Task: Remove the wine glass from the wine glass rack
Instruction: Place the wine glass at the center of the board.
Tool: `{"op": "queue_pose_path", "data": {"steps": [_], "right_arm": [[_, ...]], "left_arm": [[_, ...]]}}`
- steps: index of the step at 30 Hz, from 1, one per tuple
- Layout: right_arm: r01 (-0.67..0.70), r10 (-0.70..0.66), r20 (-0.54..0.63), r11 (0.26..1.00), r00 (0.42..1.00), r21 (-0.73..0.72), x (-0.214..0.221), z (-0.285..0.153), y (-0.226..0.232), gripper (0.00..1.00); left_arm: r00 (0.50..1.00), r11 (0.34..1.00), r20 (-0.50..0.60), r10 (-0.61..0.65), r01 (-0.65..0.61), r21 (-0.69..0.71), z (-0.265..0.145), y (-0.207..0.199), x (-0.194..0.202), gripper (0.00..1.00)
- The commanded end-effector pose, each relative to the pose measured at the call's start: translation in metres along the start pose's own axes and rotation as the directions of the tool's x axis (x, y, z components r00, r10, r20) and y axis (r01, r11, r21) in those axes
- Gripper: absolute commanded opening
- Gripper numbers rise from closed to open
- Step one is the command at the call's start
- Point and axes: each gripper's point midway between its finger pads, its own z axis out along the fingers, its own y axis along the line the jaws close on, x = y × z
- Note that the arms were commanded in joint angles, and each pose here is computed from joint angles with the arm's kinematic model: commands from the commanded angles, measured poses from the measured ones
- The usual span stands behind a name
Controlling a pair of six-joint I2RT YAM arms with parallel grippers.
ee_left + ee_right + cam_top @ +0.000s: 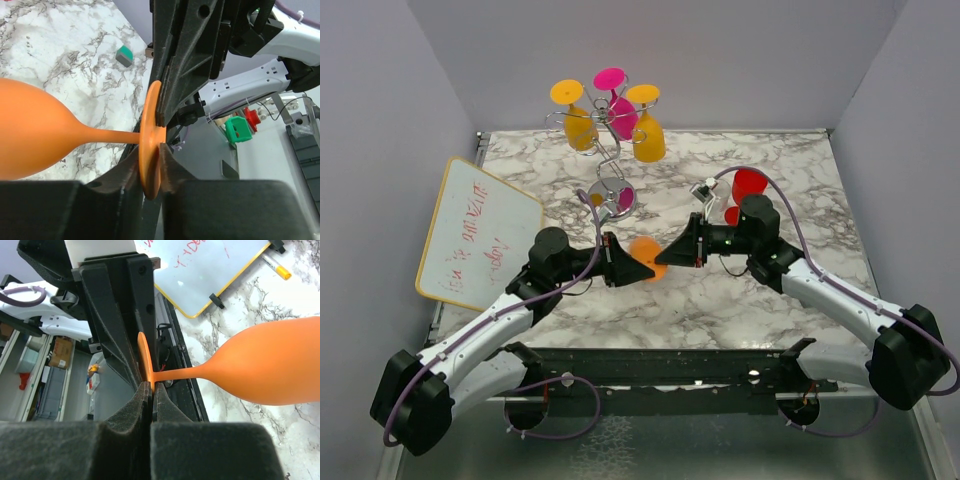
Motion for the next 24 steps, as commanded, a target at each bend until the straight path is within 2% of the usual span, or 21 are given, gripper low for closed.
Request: {"op": "queue_pose_path", "data": {"steps": [1,4,8,14,17,18,23,24], "right_arm": [[0.034,-0.035,-0.022,0.999,0.999,-0.038,0.007,-0.003,0.008,0.01],[0.032,-0.033,-0.021,0.999,0.999,-0.031,0.008,-0.004,0.007,0.01],[0.034,-0.034,-0.009,0.999,0.999,-0.011,0.005,-0.003,0.006,0.03],[0.038,-0.038,0.002,0.998,0.999,0.046,-0.003,-0.005,0.002,0.26],[0.045,-0.047,0.012,0.995,0.999,0.093,-0.008,-0.007,-0.001,0.52],[0.053,-0.055,0.019,0.992,0.998,0.112,-0.011,-0.008,-0.001,0.57],[0.094,-0.113,0.115,0.982,0.987,0.161,-0.032,-0.019,0.01,0.65],[0.106,-0.13,0.14,0.98,0.982,0.167,-0.037,-0.022,0.014,0.69]], "left_arm": [[0.998,0.999,0.048,0.038,-0.038,-0.004,0.004,-0.004,-0.014,0.1],[0.998,0.999,0.04,0.044,-0.044,-0.002,0.004,-0.004,-0.012,0.0],[0.998,0.998,0.023,0.062,-0.062,0.012,0.005,-0.006,-0.008,0.0],[0.994,0.994,0.001,0.106,-0.106,0.031,0.005,-0.009,0.003,0.0],[0.987,0.986,0.007,0.162,-0.162,0.039,0.005,-0.012,0.006,0.0],[0.982,0.981,0.01,0.187,-0.187,0.041,0.005,-0.013,0.007,0.0],[0.95,0.948,0.012,0.312,-0.312,0.071,0.0,-0.016,0.015,0.0],[0.943,0.94,0.014,0.333,-0.333,0.076,-0.002,-0.016,0.016,0.0]]}}
